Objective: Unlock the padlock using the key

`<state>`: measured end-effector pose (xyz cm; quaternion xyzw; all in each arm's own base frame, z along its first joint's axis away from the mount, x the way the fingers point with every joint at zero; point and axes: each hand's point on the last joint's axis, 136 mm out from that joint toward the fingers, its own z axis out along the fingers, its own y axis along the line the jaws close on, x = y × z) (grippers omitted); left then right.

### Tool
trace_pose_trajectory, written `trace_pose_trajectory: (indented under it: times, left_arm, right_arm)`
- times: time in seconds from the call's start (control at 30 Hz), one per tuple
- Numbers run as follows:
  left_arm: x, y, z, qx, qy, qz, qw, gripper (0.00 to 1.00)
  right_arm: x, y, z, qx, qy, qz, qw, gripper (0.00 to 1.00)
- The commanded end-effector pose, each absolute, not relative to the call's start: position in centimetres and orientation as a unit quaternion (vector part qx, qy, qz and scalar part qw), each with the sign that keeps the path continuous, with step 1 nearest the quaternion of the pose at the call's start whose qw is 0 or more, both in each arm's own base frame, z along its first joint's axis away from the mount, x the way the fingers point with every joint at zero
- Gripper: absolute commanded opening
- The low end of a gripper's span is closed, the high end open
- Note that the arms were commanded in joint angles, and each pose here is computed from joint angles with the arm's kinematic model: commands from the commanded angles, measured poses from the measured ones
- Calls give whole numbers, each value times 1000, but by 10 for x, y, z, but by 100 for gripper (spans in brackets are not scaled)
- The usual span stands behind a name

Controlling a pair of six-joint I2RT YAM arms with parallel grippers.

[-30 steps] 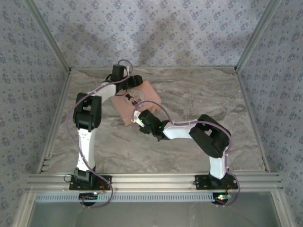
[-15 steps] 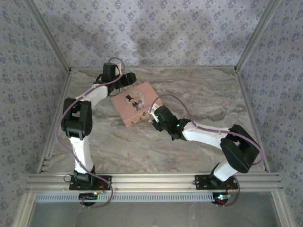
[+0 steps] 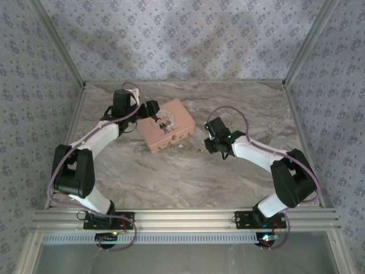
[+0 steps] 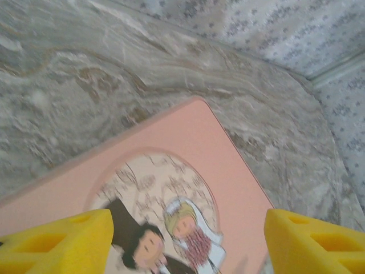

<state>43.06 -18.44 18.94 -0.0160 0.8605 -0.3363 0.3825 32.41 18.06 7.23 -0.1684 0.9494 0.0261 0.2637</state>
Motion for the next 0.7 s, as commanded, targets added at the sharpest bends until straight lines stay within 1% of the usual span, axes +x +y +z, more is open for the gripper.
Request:
trace_pose_trajectory:
  times: [0.0, 0.2, 0.3, 0.33, 0.47, 0.6, 0.67]
  left_arm:
    - [411, -195, 203, 2, 854, -344, 391, 71]
    - [382, -202, 201, 12, 855, -345, 386, 71]
    - [371, -202, 204, 11, 853, -348, 388, 71]
    - [366, -201, 204, 13, 854, -347, 388, 72]
    - [355, -195, 204, 11, 857, -336, 390, 72]
    - [347, -186, 207, 5, 858, -324, 399, 73]
    - [343, -180, 210, 1, 858, -313, 407, 74]
  right_arm:
    - [313, 180, 59, -158, 965, 27, 206, 0]
    - [314, 180, 43, -146, 971, 29, 187, 0]
    - [316, 181, 37, -145, 973, 26, 177, 3]
    - [316, 182, 36, -145, 973, 28, 177, 6]
    - [318, 183, 48, -142, 972, 34, 185, 33]
    - [321, 179, 75, -139, 968, 36, 204, 46]
    - [322, 175, 90, -133, 967, 40, 214, 50]
